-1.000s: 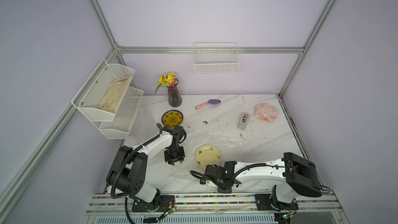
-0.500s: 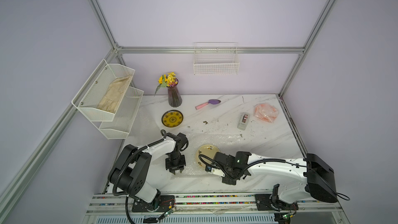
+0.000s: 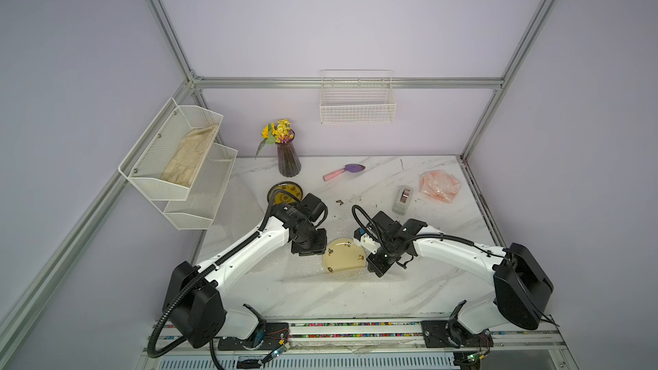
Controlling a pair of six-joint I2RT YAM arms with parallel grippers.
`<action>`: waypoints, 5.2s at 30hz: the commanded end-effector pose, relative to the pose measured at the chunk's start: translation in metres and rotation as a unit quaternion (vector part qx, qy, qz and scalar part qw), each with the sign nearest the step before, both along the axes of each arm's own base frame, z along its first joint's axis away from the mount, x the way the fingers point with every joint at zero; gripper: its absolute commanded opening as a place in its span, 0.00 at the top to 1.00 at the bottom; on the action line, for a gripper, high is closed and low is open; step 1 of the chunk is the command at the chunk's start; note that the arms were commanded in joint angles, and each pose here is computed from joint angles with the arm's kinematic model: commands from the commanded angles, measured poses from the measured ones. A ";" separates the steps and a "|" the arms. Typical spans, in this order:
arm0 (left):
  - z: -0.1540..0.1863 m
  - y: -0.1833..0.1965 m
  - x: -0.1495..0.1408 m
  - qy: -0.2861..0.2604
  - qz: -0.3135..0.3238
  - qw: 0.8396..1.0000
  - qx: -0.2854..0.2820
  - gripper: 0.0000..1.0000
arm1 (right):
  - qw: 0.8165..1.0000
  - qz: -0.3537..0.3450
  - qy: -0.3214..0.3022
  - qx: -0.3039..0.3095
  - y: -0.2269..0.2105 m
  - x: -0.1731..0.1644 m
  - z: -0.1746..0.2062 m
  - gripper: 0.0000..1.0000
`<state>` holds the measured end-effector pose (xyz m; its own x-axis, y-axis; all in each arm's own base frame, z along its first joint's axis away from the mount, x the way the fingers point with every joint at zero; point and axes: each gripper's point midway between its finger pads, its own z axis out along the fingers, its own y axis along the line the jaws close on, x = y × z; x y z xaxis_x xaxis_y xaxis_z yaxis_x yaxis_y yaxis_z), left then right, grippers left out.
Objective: Wrap dinner plates in bubble wrap
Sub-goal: Wrap the plate in the bubble wrap.
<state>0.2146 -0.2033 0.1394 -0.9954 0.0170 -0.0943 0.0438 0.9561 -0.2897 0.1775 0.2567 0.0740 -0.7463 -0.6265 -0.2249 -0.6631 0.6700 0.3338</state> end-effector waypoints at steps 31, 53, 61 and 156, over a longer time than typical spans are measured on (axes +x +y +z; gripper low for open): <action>-0.125 -0.071 -0.001 0.078 -0.118 0.987 0.077 0.76 | 0.927 -0.367 0.005 -0.076 -0.063 0.087 0.013 0.72; -0.141 -0.048 -0.022 0.109 -0.116 0.983 0.092 0.77 | 0.853 -0.511 0.062 -0.083 -0.143 0.080 -0.045 0.75; -0.139 -0.049 -0.020 0.108 -0.113 0.984 0.089 0.77 | 0.869 -0.483 0.106 0.022 -0.133 0.070 -0.012 0.54; -0.129 -0.047 0.009 0.128 -0.013 0.992 0.015 0.95 | 0.904 -0.365 0.157 0.157 0.072 -0.010 0.005 0.78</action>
<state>0.2328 -0.2722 0.0278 -0.9895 0.0370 0.1395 -0.0149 0.9352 -0.3539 0.1703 0.3284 0.0544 -0.9925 0.1223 -0.0048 0.0877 0.7381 0.6689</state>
